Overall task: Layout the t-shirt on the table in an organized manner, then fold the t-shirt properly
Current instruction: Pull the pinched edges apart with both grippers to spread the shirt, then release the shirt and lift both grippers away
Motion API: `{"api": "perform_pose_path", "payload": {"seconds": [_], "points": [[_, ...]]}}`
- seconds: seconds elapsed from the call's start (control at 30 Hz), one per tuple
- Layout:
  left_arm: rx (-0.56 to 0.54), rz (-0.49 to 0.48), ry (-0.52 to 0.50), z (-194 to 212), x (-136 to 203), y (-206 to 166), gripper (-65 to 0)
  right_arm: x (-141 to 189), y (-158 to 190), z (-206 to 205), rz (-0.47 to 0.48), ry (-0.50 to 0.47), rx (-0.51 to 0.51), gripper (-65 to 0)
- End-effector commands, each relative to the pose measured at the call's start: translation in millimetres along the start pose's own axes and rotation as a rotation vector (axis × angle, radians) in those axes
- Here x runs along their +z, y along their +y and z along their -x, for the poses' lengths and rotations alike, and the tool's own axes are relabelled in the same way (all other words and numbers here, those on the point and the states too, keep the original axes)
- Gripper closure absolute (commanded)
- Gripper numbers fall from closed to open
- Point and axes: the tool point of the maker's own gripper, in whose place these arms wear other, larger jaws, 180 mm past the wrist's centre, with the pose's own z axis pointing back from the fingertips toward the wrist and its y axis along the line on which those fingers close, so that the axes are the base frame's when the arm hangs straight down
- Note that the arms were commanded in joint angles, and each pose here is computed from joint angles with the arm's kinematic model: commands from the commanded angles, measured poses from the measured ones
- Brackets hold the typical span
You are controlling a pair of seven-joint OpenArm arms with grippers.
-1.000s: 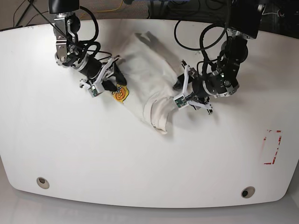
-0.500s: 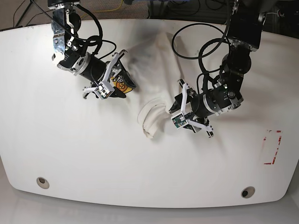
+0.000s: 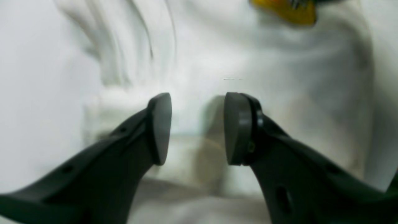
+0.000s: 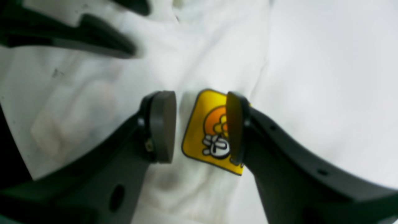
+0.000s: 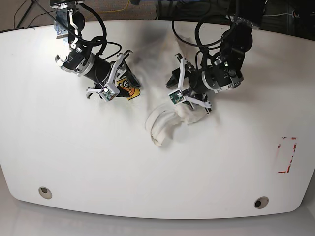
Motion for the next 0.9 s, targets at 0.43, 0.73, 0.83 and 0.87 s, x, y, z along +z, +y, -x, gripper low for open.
{"api": "perform_pose_path", "payload": {"seconds": [0.43,0.73,0.83,0.87], "points": [[0.091,0.055,-0.004,29,-11,-16,-25.7,-13,-13,31,-0.004,-0.001,-0.130,-24.6],[0.092,-0.002,0.056,56,4,9,-25.7,-12,-5,45,-0.015,0.007,-0.168,-24.6],[0.086,-0.024,0.065,60,8,19,-25.7,-11,-3,48,-0.018,0.012,-0.173,-24.6],[0.083,-0.032,0.065,59,9,23,-25.7,-11,-2,49,-0.018,0.013,-0.174,-24.6]]}}
